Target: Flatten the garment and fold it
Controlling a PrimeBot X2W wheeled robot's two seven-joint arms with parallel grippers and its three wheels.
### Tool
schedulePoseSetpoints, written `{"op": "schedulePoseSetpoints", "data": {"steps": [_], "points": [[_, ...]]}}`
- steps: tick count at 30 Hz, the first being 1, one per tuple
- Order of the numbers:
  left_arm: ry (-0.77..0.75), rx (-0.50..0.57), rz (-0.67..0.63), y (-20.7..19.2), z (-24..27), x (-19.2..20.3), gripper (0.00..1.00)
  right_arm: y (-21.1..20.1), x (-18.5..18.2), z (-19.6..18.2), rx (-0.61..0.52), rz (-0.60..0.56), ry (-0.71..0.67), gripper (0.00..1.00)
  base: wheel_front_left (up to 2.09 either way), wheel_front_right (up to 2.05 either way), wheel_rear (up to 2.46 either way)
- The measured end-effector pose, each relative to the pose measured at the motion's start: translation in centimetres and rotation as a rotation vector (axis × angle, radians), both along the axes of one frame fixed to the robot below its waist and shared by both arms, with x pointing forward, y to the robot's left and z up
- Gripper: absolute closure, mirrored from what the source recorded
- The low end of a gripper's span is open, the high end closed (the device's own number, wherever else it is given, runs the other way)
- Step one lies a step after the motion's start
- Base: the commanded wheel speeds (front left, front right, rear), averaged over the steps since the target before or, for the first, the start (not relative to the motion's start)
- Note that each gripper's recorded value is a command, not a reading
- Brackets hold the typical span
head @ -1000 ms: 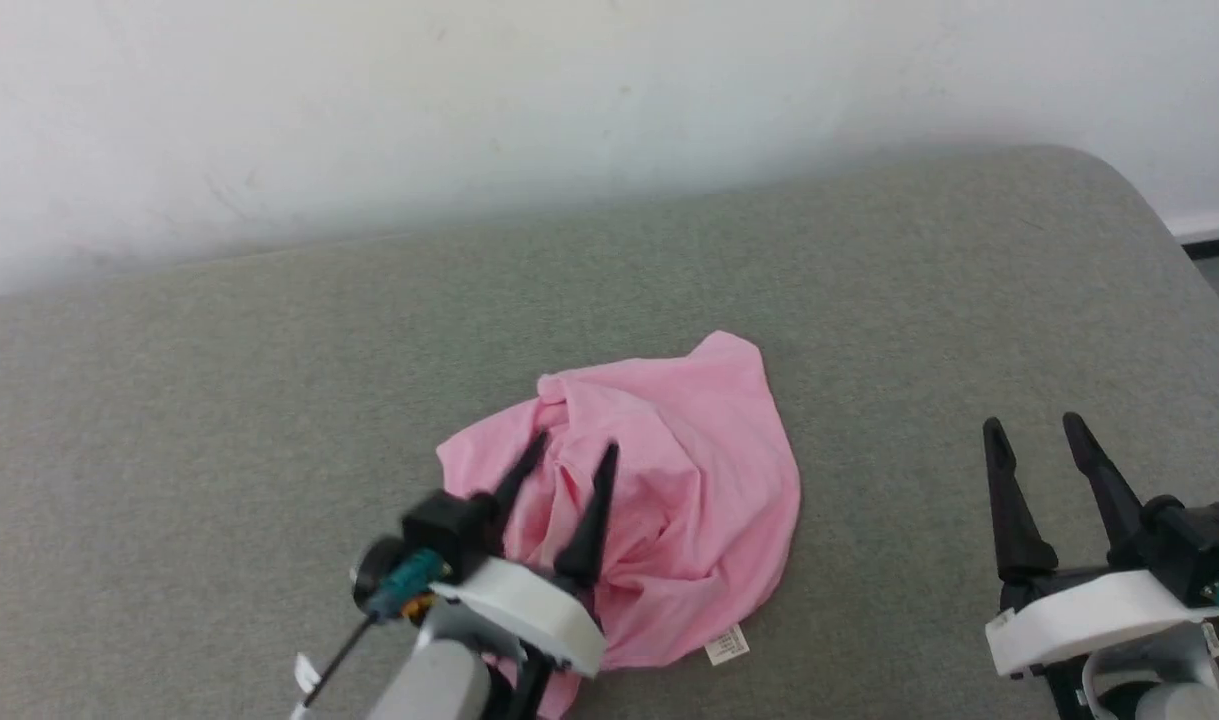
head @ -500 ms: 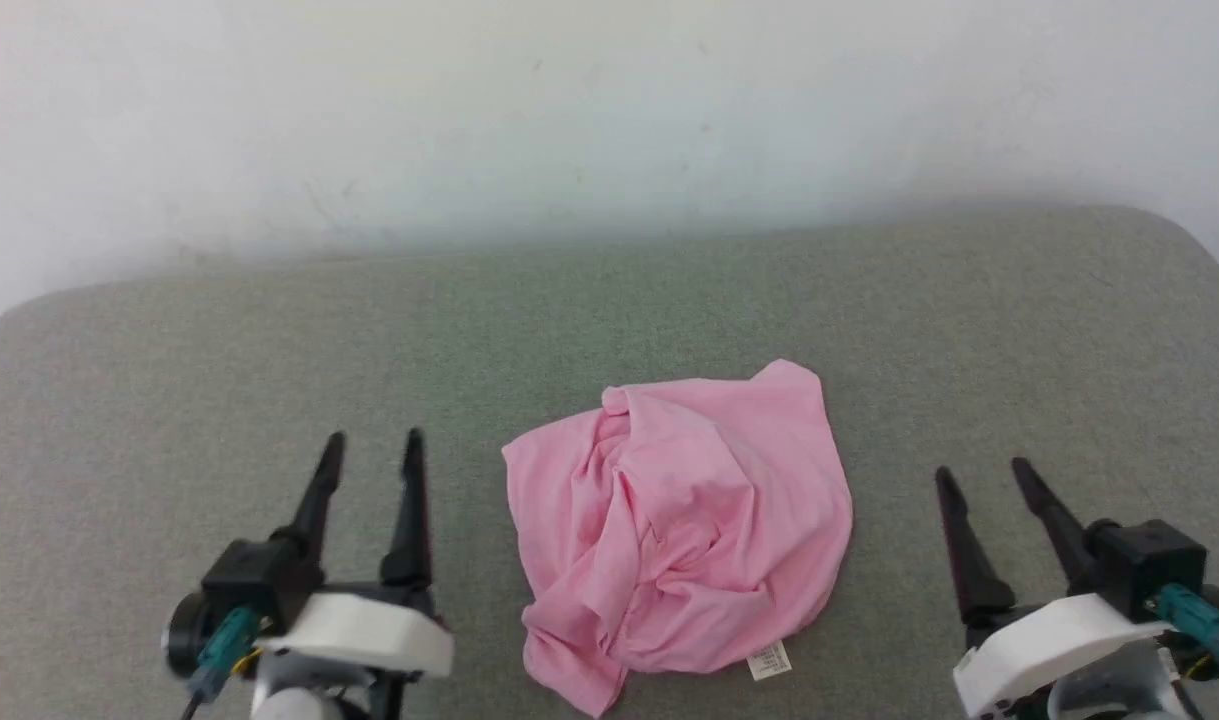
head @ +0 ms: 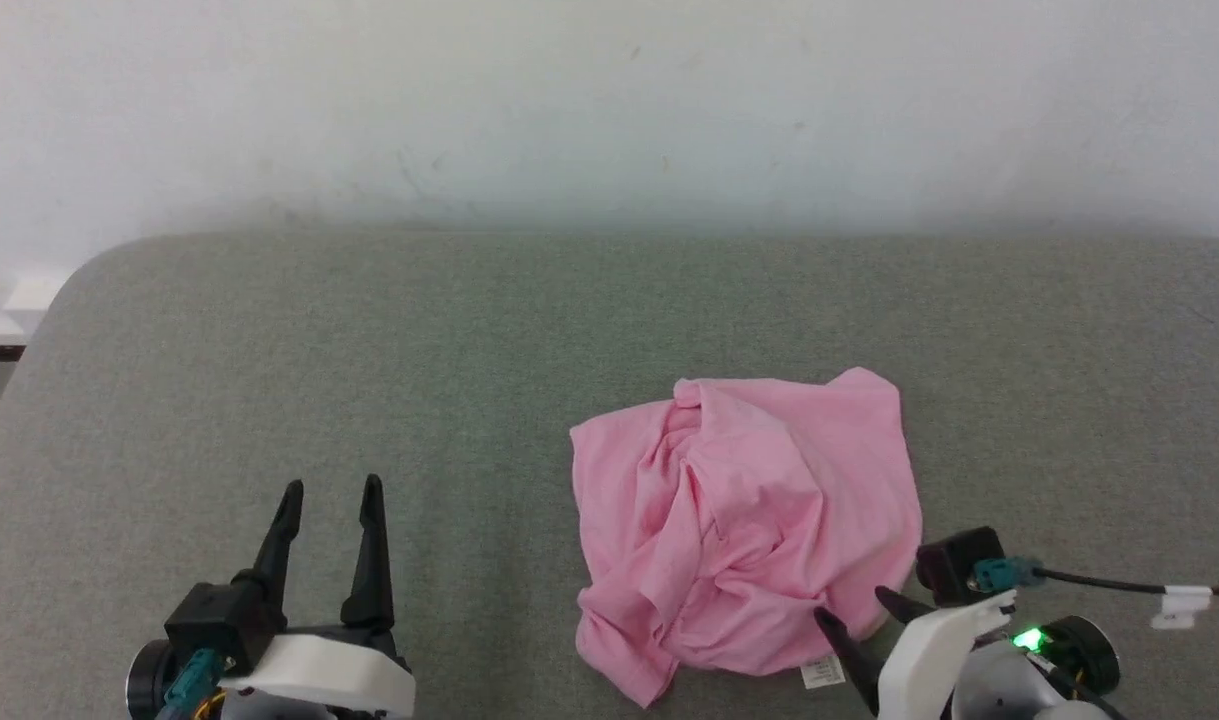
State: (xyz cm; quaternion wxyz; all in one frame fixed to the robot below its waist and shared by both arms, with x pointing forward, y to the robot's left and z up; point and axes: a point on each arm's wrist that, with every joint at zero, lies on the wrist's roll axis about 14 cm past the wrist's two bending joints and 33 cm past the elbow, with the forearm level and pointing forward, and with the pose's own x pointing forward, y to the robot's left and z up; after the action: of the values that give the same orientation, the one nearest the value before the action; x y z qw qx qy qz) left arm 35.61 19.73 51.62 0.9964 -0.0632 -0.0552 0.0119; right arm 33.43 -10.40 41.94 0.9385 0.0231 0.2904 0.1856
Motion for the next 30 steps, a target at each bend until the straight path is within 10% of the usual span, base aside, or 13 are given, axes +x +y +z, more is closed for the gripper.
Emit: {"op": "schedulePoseSetpoints", "data": {"steps": [9, 12, 23, 30], "points": [[0.005, -0.031, 0.046, 0.8, -0.2, -0.1, 0.0, 1.7, -1.0, -4.9, -0.043, 0.142, 0.317, 0.0, 0.0, 0.0, 0.0], [0.013, -0.034, 0.055, 1.0, -0.5, -0.2, 0.0, 1.8, -0.8, -5.1, -0.042, 0.16, 0.353, 1.0, 0.0, 0.0, 0.0], [0.013, -0.036, 0.036, 0.3, -0.5, 0.4, 0.0, -8.0, 8.5, 5.5, -0.079, -0.129, -0.181, 1.0, 0.0, 0.0, 0.0], [0.022, -0.04, 0.012, -0.6, -0.8, 1.2, 0.0, -18.6, 8.2, 4.2, -0.152, -0.436, -0.161, 1.0, 0.0, 0.0, 0.0]]}}
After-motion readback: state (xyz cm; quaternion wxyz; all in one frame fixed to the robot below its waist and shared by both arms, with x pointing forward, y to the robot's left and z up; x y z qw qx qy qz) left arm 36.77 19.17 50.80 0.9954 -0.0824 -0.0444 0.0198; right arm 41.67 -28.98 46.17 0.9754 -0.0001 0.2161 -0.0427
